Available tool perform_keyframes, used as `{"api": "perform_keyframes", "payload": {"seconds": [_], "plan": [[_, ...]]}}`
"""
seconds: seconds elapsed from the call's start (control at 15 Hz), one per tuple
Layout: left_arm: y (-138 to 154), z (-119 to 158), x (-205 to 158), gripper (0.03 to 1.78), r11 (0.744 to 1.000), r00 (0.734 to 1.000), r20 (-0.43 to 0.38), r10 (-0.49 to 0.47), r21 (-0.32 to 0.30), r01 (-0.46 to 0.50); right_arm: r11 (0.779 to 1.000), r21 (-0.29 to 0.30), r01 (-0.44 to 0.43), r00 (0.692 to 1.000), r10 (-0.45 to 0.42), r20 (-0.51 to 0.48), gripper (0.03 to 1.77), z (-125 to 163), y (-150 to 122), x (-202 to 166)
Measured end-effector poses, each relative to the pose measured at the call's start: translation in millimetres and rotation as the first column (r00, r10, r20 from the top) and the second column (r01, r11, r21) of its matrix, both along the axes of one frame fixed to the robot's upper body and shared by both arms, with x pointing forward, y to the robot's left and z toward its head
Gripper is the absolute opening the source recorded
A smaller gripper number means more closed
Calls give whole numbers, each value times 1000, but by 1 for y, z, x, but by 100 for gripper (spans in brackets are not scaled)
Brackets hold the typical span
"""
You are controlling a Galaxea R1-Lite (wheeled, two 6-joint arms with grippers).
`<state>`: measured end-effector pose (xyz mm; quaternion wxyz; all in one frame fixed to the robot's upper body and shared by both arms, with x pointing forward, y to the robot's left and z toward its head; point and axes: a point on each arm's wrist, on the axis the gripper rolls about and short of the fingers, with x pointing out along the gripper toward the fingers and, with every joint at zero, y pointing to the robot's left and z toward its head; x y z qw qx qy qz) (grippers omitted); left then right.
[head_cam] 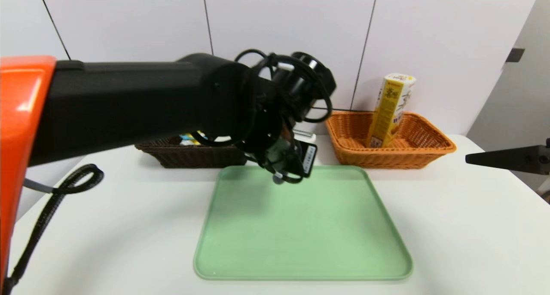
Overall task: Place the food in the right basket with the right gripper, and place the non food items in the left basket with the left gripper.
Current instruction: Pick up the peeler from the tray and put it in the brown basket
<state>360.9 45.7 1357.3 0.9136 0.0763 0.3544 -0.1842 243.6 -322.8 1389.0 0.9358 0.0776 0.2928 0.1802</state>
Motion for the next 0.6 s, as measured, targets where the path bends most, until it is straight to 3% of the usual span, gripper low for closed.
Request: {"api": "perform_keyframes", "payload": {"seconds": [0.4, 0.6], "plan": [[88, 37, 53, 29, 991, 980, 195, 21, 129, -47, 1000, 0, 4, 1000, -4, 4, 170, 0, -1, -1], [124, 38, 75, 29, 982, 974, 216, -63, 190, 22, 1000, 0, 4, 1000, -4, 3, 170, 0, -1, -1]]}}
